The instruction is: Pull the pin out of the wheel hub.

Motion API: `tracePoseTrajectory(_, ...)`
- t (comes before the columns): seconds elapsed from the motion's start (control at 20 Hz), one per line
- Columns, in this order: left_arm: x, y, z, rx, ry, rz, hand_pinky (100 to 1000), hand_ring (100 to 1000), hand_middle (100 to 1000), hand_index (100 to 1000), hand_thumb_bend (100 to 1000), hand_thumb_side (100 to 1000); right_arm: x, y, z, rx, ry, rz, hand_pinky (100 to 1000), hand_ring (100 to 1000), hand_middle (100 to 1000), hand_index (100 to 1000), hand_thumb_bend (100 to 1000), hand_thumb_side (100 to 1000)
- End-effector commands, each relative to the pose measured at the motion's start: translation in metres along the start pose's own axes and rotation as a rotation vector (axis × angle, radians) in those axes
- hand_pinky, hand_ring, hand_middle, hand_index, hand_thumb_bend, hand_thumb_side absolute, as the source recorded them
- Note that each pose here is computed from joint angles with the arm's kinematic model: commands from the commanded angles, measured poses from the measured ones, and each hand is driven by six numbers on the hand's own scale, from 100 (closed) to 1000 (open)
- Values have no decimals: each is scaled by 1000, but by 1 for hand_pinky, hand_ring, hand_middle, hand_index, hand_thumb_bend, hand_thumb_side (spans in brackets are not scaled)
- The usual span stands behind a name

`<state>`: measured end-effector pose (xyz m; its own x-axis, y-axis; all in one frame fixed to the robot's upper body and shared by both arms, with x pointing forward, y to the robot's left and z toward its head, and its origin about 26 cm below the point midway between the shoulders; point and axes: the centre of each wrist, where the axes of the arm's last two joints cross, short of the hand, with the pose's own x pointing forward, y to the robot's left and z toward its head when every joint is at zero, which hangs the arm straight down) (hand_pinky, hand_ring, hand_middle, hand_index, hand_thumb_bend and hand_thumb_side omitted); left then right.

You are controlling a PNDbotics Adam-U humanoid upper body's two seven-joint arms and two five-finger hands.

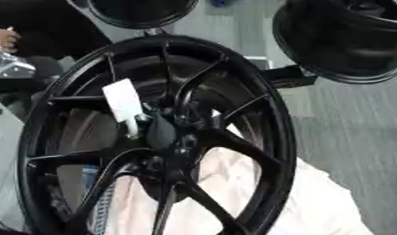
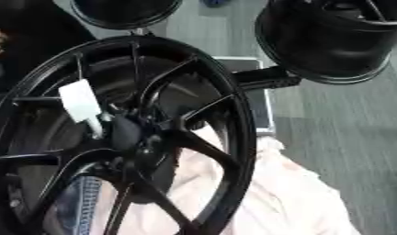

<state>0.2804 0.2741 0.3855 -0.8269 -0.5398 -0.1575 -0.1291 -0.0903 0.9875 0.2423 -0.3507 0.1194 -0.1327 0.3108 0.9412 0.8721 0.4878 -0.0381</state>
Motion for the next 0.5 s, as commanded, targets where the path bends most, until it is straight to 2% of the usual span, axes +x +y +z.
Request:
tracePoseTrajectory(0.05, 6, 9, 0, -90, -12, -62, 838, 764, 724, 795, 521, 100, 7, -2, -5, 5, -32, 0, 460, 615, 560, 735, 100, 470)
tracePoseTrajectory(0.5, 12, 7, -12, -220, -89, -90, 847, 783, 751, 833, 589, 100, 9, 0, -5, 17, -41, -5, 459, 615, 560, 735, 100, 470)
